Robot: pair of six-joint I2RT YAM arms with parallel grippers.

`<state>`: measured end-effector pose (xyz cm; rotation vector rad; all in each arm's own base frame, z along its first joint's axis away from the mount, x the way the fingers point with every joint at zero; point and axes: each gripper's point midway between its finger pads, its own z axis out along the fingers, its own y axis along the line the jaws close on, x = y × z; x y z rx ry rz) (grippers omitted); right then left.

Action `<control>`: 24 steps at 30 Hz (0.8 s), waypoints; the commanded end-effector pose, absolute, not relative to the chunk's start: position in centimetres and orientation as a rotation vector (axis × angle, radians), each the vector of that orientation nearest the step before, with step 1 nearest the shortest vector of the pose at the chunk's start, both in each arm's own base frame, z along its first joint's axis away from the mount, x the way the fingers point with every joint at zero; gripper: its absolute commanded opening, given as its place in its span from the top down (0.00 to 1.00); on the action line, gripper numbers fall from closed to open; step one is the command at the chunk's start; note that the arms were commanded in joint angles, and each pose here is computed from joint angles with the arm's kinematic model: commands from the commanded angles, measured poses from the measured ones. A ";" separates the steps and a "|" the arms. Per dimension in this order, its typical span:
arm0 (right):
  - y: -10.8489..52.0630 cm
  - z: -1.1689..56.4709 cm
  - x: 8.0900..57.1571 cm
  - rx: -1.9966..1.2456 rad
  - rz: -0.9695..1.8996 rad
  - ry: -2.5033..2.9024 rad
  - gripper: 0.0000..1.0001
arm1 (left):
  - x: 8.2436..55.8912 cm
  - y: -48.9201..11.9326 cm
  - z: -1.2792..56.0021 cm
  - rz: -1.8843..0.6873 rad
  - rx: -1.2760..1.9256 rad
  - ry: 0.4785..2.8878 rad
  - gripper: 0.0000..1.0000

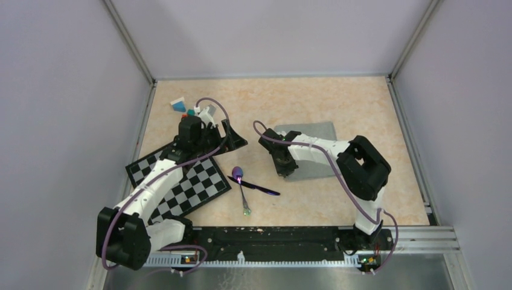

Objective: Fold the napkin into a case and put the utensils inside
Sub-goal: Pick up the lower triangle-folded napkin from the center of the board.

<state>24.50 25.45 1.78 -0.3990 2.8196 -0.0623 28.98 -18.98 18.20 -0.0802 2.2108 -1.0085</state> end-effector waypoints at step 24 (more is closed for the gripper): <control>26.0 8.4 25.6 -0.209 0.831 2.539 1.00 | 35.4 -32.0 10.0 -1.345 -0.588 2.357 0.09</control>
